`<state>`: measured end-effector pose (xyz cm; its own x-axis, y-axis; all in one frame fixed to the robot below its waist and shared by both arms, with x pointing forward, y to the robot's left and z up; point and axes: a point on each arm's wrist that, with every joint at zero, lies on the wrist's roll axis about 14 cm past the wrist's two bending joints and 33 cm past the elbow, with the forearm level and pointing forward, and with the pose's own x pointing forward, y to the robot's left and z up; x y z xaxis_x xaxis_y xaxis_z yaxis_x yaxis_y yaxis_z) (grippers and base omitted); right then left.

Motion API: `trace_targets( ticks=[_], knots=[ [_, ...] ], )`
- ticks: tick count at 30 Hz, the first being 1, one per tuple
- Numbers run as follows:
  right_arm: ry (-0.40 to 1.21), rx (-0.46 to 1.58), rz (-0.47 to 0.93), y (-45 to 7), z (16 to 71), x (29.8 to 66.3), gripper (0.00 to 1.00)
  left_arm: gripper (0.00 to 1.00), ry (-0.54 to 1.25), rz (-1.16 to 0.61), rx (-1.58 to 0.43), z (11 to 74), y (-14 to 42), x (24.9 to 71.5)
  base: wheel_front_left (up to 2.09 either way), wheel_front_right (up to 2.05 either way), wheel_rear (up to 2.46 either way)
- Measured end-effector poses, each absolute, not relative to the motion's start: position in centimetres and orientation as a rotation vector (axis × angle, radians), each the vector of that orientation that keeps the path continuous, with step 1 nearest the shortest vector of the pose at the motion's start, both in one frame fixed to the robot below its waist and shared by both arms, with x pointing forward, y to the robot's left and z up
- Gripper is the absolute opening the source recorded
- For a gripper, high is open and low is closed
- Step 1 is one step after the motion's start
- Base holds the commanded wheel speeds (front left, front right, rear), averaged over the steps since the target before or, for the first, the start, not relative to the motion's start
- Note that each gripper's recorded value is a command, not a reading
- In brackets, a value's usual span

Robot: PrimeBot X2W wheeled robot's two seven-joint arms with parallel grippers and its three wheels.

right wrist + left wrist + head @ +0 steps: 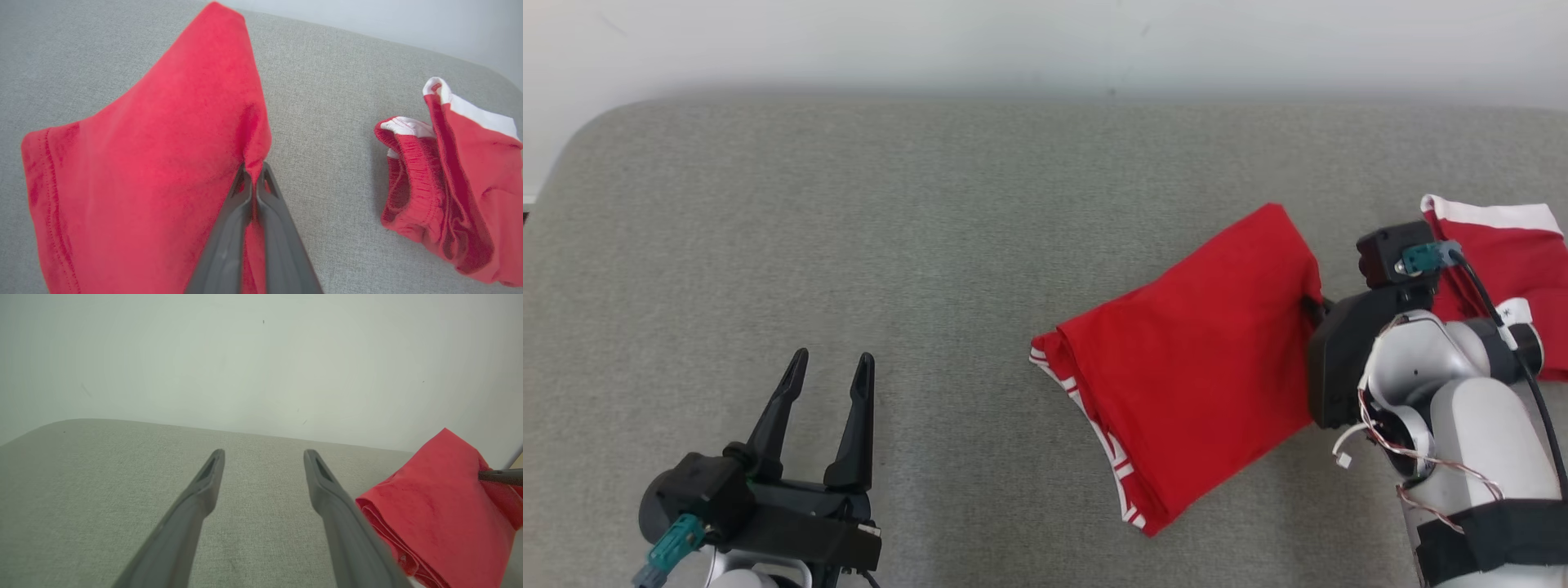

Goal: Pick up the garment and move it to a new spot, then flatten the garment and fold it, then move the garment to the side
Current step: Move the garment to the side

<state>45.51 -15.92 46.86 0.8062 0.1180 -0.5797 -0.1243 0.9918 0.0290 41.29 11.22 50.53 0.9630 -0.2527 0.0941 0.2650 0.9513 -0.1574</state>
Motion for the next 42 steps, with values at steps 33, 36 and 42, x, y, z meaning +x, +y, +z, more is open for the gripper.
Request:
trace_targets(
  ticks=[33, 36, 42],
  knots=[
    [0.509, 0.195, -0.204, -28.8, 50.5, 49.9, 0.0, 1.0, -0.011, -0.495, -0.173, 47.6, 3.8, 45.1, 0.0, 0.0, 0.0],
    [0.465, 0.267, -0.219, -29.4, 51.4, 51.0, 0.0, 1.0, 0.0, -0.487, -0.164, 47.1, 4.4, 45.2, 0.0, 0.0, 0.0],
    [0.445, 0.318, -0.302, -32.0, 51.1, 50.6, 0.0, 1.0, 0.013, -0.481, -0.161, 46.5, 4.7, 45.3, 0.0, 0.0, 0.0]
  ],
)
